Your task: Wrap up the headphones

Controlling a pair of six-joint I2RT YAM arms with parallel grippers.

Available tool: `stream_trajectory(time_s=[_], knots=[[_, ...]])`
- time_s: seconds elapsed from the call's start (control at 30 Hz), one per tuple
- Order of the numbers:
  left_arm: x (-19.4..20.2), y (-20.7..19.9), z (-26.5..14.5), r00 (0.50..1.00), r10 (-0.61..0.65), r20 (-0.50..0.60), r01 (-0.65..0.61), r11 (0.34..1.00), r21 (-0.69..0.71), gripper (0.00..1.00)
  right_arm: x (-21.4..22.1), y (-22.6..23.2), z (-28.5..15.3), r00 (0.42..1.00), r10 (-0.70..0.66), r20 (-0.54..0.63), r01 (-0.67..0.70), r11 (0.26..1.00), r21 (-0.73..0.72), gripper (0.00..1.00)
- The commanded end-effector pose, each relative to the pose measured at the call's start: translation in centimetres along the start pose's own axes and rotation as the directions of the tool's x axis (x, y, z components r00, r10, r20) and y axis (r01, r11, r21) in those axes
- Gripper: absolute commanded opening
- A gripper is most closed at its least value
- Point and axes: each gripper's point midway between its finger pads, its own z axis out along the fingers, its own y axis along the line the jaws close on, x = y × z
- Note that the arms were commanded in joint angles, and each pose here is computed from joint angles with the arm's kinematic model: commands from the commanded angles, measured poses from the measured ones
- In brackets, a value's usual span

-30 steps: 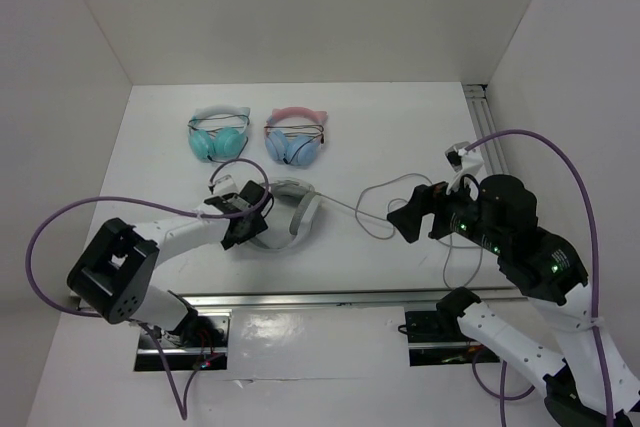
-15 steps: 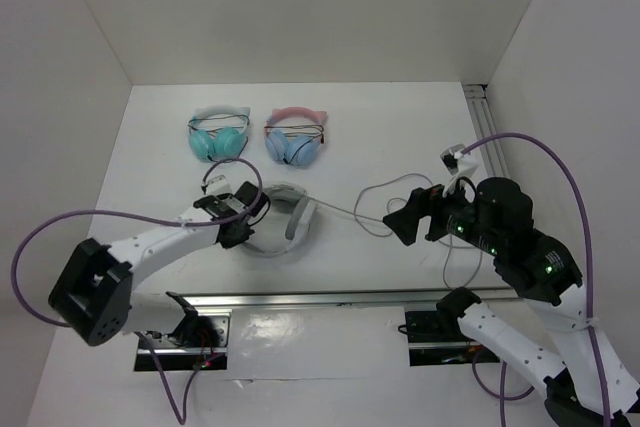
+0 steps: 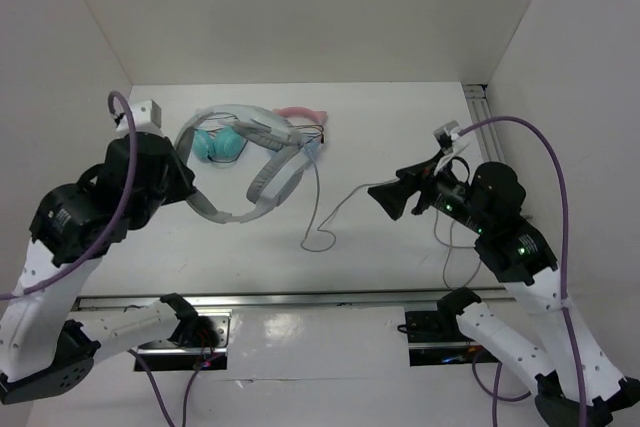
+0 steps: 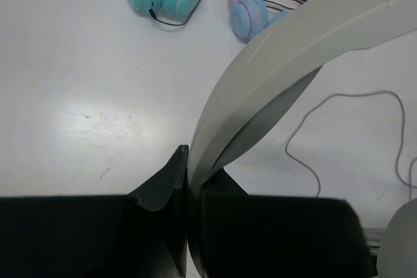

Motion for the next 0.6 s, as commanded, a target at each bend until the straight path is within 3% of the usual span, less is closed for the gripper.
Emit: stream_trajectory(time_s=[0.0, 0.07, 0.3, 0.4, 0.5, 0.57], knots=[[-1.5, 1.5, -1.3, 0.994, 0.109, -0.014, -0.109, 0.991, -0.072, 0.00, -6.2, 2.3, 0.4, 0.981, -0.061, 0.186, 0.078, 0.993, -0.087, 0.96], [-2.9, 0.9, -1.9, 0.994, 0.112, 0.013, -0.112, 0.992, -0.050, 0.00, -6.5, 4.2, 1.0, 0.978, -0.037, 0.207, 0.081, 0.975, -0.208, 0.96], [-4.1, -0.5, -1.1, 0.989, 0.148, -0.002, -0.148, 0.988, -0.040, 0.00, -6.1, 7.4, 0.5, 0.972, -0.085, 0.220, 0.169, 0.902, -0.397, 0.96], [-4.7, -1.6, -1.2, 0.991, 0.133, 0.009, -0.133, 0.991, 0.004, 0.00, -7.0, 5.0, 2.1, 0.981, -0.046, 0.187, 0.096, 0.959, -0.268, 0.98], [-5.8, -2.5, -1.2, 0.993, 0.107, 0.048, -0.109, 0.993, 0.042, 0.00, -6.9, 0.8, 4.6, 0.992, 0.008, 0.125, -0.002, 0.999, -0.044, 0.98], [-6.5, -2.4, -0.6, 0.994, 0.090, 0.065, -0.092, 0.996, 0.022, 0.00, -6.9, 0.6, 5.5, 0.992, 0.023, 0.127, -0.021, 1.000, -0.021, 0.98]])
